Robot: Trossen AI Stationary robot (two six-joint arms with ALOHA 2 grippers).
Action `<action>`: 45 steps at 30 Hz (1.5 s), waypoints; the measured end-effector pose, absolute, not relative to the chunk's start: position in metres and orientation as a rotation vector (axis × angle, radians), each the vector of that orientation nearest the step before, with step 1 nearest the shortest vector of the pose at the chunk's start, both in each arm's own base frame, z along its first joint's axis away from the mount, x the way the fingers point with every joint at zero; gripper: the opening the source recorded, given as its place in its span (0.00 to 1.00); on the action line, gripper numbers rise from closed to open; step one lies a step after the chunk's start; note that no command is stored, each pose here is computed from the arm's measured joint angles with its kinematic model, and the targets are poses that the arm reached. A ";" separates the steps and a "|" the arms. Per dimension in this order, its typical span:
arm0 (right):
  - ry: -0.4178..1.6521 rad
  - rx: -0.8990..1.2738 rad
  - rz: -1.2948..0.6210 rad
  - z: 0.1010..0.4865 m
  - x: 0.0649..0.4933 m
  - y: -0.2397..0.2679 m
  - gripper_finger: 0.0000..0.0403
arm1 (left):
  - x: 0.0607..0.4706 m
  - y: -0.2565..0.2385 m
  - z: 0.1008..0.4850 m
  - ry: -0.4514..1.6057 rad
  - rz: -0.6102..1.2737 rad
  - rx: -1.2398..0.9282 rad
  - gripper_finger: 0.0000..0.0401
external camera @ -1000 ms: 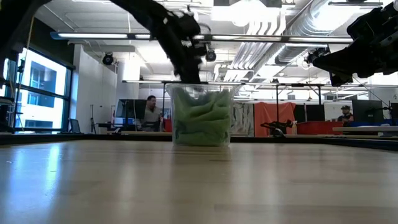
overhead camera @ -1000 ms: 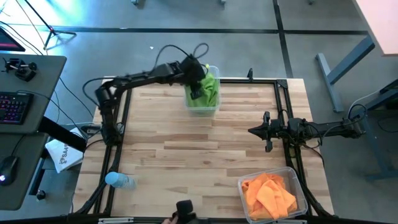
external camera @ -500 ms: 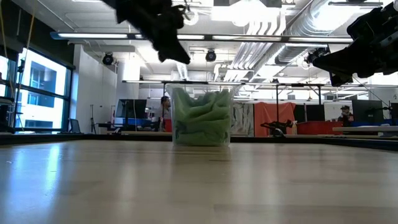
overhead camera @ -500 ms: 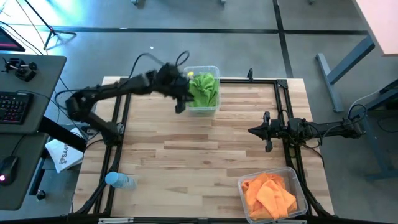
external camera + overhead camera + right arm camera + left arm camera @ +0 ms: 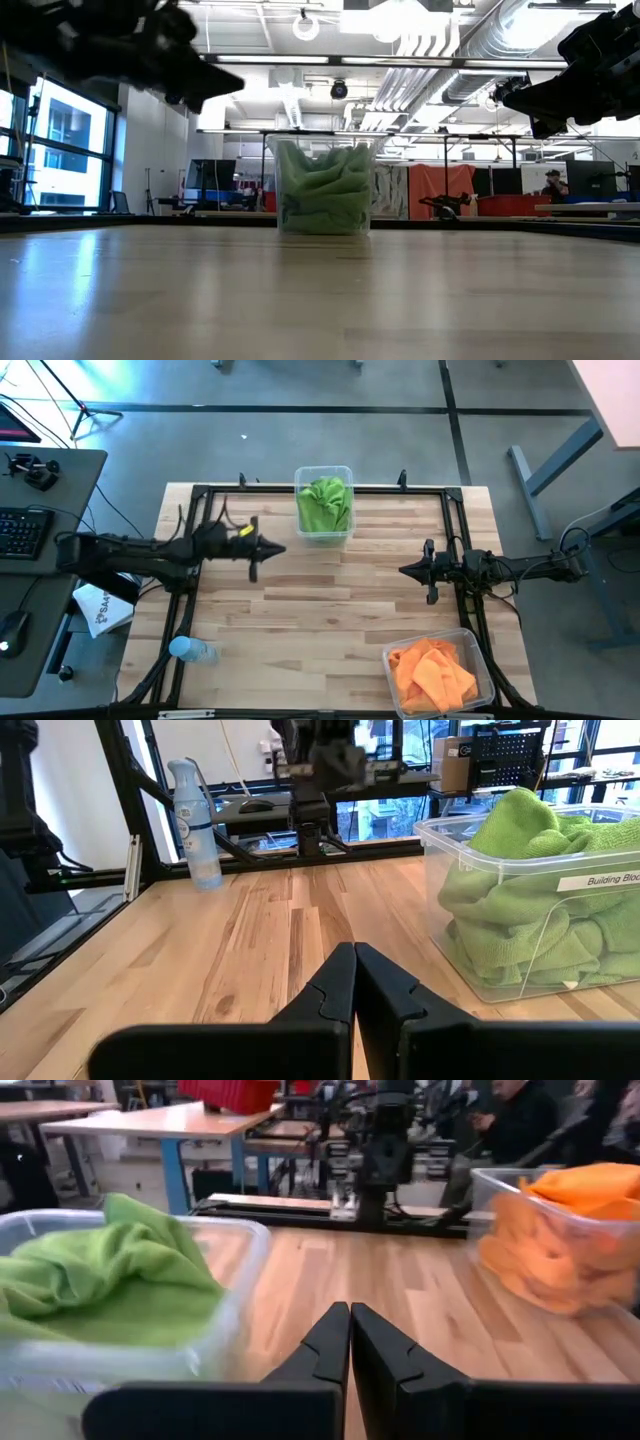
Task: Sort microfiber towel by color & place in baskets
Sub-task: Return to Home Position
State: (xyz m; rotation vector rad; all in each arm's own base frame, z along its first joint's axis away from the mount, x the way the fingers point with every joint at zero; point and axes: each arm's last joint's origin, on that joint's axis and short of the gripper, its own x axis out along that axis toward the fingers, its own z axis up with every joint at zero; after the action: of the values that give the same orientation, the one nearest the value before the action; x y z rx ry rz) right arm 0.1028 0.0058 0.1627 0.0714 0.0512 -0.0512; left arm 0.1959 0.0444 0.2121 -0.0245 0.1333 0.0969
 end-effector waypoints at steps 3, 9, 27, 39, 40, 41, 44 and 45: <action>0.051 0.071 -0.051 0.163 0.103 0.006 0.00 | 0.182 0.033 0.197 0.106 0.079 -0.024 0.00; 0.051 0.071 -0.051 0.163 0.103 0.006 0.00 | 0.167 0.018 0.186 0.085 0.052 -0.025 0.00; 0.051 0.071 -0.051 0.163 0.103 0.006 0.00 | 0.124 0.001 0.173 -0.039 0.017 0.031 0.00; 0.051 0.071 -0.051 0.163 0.103 0.006 0.00 | 0.106 0.014 0.179 -0.105 0.150 0.003 0.00; 0.051 0.071 -0.051 0.163 0.103 0.006 0.00 | 0.105 0.014 0.178 -0.093 0.162 0.005 0.00; 0.051 0.071 -0.051 0.163 0.103 0.006 0.00 | 0.104 0.014 0.176 -0.077 0.166 0.005 0.00; 0.051 0.071 -0.051 0.163 0.103 0.006 0.00 | 0.102 0.014 0.169 -0.016 0.182 -0.007 0.00; 0.051 0.071 -0.051 0.163 0.103 0.006 0.00 | 0.101 0.014 0.168 0.000 0.181 -0.010 0.00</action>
State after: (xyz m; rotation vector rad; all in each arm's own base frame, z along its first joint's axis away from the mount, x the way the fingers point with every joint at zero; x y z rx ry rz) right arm 0.1028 0.0058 0.1628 0.0712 0.0509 -0.0512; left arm 0.1010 0.0136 0.1676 -0.0099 0.0001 0.1813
